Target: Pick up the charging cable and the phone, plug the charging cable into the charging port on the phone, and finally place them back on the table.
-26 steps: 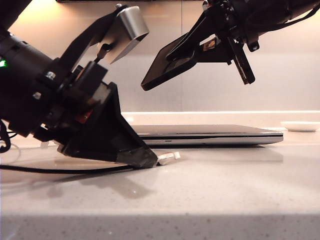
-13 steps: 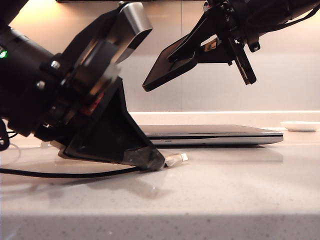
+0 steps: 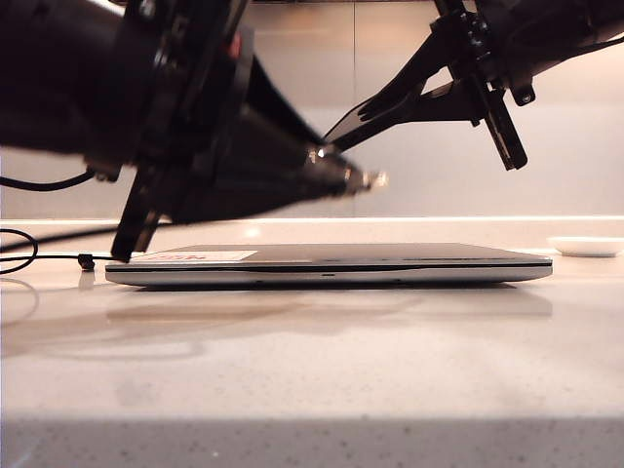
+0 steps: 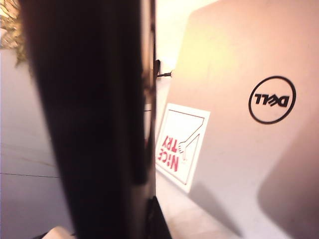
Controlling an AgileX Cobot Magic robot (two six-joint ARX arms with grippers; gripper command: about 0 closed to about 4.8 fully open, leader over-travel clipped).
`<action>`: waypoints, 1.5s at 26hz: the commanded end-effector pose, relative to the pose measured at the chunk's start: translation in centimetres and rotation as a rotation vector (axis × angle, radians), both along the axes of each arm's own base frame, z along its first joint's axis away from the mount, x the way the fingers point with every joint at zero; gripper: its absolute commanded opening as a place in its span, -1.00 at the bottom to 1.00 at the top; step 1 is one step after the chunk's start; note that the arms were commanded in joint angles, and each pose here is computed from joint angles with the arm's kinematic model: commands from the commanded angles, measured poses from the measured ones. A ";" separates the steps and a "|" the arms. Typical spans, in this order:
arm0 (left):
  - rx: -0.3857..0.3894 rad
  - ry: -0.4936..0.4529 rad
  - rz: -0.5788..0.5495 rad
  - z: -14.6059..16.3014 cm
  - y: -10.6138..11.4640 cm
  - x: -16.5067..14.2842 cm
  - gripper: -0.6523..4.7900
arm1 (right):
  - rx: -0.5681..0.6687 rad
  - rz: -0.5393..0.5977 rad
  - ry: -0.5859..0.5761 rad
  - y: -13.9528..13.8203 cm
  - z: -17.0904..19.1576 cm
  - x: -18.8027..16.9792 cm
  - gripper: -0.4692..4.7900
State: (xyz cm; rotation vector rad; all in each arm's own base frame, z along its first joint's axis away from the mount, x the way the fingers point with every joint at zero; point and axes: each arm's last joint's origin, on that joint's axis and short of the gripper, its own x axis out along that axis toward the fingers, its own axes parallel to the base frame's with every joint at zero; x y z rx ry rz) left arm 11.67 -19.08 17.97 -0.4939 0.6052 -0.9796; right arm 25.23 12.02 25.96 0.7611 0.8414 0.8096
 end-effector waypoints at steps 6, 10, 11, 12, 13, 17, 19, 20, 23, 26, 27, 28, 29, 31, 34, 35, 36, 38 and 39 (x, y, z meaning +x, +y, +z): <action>-0.196 0.138 0.039 1.2 -0.2 0.1 -0.78 | 0.139 -0.014 0.037 -0.5 1.5 0.4 -0.85; -0.228 0.129 0.053 1.5 0.0 0.4 -0.78 | 0.154 -0.020 0.045 -0.5 1.6 0.5 -0.84; -0.233 0.128 0.062 1.5 0.1 0.6 -0.78 | 0.154 -0.020 0.045 -0.5 1.6 0.5 -0.84; -0.235 0.127 0.073 1.5 0.2 0.8 -0.78 | 0.154 -0.021 0.045 -0.5 1.6 0.5 -0.84; -0.238 0.124 0.088 1.5 0.4 1.1 -0.78 | 0.154 -0.022 0.045 -0.5 1.6 0.5 -0.84; -0.278 0.116 0.141 1.9 1.1 2.1 -0.78 | 0.154 -0.021 0.042 -0.5 1.6 0.5 -0.84; -0.306 0.098 0.145 2.2 1.2 2.3 -0.78 | 0.150 -0.017 0.028 -0.5 1.6 0.5 -0.84; -0.318 0.096 0.144 2.3 1.2 2.3 -0.78 | 0.151 -0.016 0.020 -0.5 1.6 0.5 -0.84; -0.357 0.102 0.142 2.6 1.2 2.3 -0.78 | 0.151 -0.013 -0.002 -0.5 1.6 0.5 -0.84; -0.370 0.105 0.142 2.7 1.2 2.3 -0.78 | 0.155 -0.010 -0.020 -0.5 1.4 0.5 -0.84; -0.369 0.106 0.142 2.7 1.2 2.3 -0.78 | 0.156 -0.005 -0.018 -0.5 1.4 0.5 -0.84; -0.370 0.105 0.142 2.7 1.2 2.3 -0.78 | 0.162 0.009 -0.023 -0.5 1.5 0.5 -0.84; -0.370 0.106 0.142 2.7 1.2 2.3 -0.78 | 0.166 0.016 -0.028 -0.5 1.5 0.5 -0.84; -0.370 0.105 0.142 2.7 1.2 2.3 -0.78 | 0.168 0.023 -0.029 -0.4 1.6 0.5 -0.84; -0.370 0.105 0.142 2.7 1.2 2.3 -0.78 | 0.170 0.030 -0.027 -0.4 1.6 0.5 -0.84; -0.370 0.106 0.142 2.7 1.2 2.3 -0.78 | 0.171 0.031 -0.027 -0.4 1.6 0.5 -0.84; -0.370 0.106 0.142 2.7 1.2 2.3 -0.78 | 0.171 0.032 -0.026 -0.4 1.6 0.4 -0.84; -0.370 0.105 0.142 2.7 1.2 2.3 -0.78 | 0.170 0.035 -0.022 -0.4 1.5 0.4 -0.84; -0.370 0.105 0.142 2.7 1.2 2.3 -0.78 | 0.171 0.037 -0.022 -0.4 1.5 0.4 -0.84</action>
